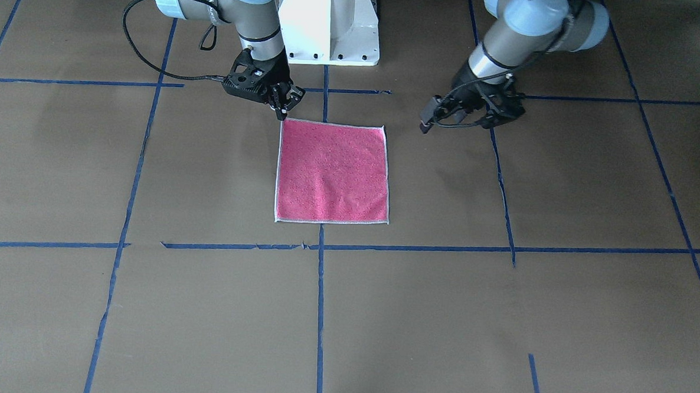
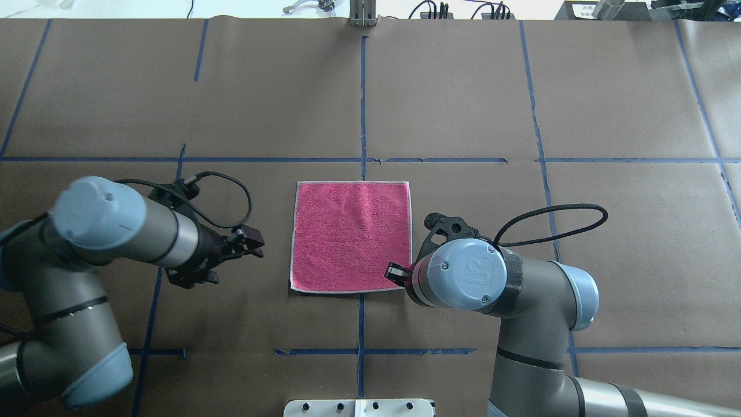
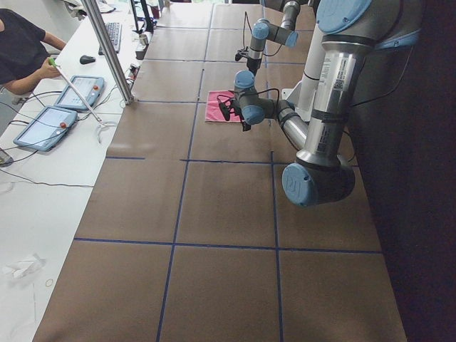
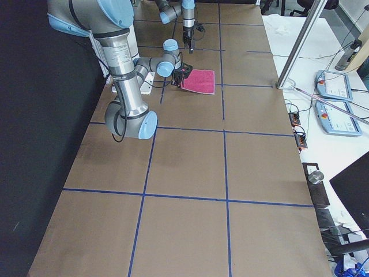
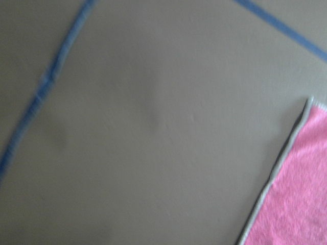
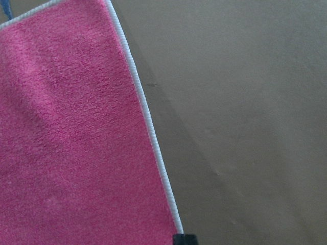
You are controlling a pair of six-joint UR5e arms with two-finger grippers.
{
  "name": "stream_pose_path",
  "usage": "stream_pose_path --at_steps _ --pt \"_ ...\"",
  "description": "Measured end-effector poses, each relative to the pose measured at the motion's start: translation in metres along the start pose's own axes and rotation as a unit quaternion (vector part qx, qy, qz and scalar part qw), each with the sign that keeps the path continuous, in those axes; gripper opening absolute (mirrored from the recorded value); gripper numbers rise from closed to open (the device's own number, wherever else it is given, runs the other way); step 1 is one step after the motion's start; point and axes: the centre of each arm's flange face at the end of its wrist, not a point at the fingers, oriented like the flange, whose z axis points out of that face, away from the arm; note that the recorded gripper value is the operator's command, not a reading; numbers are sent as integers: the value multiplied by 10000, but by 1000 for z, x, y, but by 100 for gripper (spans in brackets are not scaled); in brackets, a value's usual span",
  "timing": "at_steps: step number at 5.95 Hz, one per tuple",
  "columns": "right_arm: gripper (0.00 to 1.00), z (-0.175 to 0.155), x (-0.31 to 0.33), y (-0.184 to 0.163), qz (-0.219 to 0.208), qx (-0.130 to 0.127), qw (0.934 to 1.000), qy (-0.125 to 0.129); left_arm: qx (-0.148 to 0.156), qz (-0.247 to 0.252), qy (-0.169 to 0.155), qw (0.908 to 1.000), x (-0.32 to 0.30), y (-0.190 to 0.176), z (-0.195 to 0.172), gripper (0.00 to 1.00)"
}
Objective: Fold towel twice with both arms
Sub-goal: 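Bring the left gripper to the opposite towel edge and grasp it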
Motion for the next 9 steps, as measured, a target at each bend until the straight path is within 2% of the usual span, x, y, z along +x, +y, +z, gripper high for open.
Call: stream_pose_path --at_steps 1,2,6,8,9 --pt "3 0 0 0 2 -2 10000 -2 125 -155 -233 9995 27 34 22 89" --pt "3 0 0 1 1 -5 10000 -3 219 -277 -378 9987 43 50 41 82" --pt "3 0 0 1 -1 -6 10000 0 443 -310 -473 9974 55 53 60 56" --pt "3 0 0 2 -3 -10 10000 2 456 -301 -499 9973 54 52 63 7" --pt "3 0 0 2 -3 -10 10000 0 452 -299 -495 9973 55 53 63 0"
